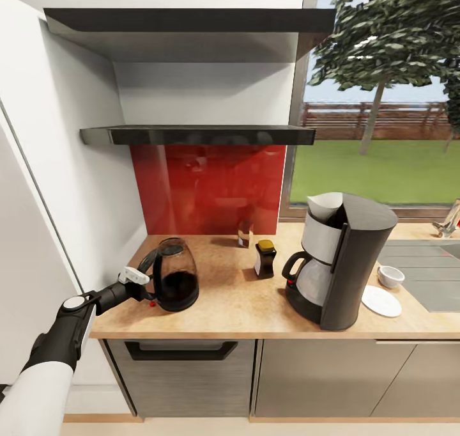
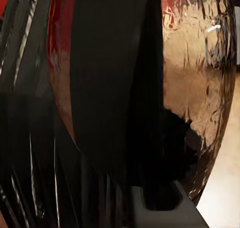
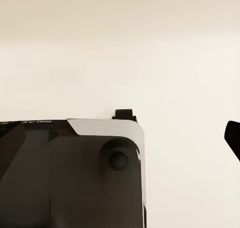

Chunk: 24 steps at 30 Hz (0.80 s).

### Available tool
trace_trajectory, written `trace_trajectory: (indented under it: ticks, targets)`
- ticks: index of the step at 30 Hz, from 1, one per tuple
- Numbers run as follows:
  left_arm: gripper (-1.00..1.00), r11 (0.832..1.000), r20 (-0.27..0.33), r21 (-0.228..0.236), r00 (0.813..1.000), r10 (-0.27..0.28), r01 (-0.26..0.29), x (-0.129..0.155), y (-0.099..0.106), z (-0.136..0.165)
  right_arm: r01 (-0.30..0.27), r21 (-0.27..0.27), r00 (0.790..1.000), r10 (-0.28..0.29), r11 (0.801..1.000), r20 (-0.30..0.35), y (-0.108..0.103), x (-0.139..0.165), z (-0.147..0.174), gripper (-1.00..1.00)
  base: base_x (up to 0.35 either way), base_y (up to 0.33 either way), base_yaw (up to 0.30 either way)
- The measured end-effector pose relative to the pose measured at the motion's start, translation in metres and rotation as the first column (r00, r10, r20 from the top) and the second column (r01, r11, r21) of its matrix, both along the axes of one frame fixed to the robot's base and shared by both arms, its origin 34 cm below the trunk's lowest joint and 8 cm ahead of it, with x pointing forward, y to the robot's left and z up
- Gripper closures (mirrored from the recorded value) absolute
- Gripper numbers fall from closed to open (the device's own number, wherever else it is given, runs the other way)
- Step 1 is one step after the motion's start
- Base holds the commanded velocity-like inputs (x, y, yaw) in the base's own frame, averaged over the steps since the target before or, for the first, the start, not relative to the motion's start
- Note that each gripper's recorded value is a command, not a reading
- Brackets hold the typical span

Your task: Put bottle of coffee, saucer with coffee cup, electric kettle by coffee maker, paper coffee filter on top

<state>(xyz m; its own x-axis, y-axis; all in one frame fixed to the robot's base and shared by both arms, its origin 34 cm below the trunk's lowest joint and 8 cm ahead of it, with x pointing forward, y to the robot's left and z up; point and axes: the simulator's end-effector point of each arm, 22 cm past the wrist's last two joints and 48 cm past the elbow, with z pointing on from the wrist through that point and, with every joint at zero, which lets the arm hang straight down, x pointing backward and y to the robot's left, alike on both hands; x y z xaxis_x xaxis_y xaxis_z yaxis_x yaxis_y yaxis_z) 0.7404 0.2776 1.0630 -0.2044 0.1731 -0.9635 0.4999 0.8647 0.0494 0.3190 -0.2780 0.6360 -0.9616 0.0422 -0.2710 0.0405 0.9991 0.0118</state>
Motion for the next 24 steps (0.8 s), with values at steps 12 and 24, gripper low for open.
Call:
trace_trajectory:
  ticks: [12,24]
  targets:
    - [1.00,1.000,0.009,0.003,1.000,0.000,0.000,0.004,0.000,0.006,-0.002,0.001,1.000,0.002,1.000,0.000,0.001,0.000,0.000,-1.00,0.000,0.000,0.000]
    - [1.00,0.999,0.051,0.013,0.998,0.041,-0.041,0.010,0.010,0.056,-0.001,0.001,1.000,0.001,1.000,0.003,0.001,0.001,0.000,-1.00,0.000,0.000,0.000]
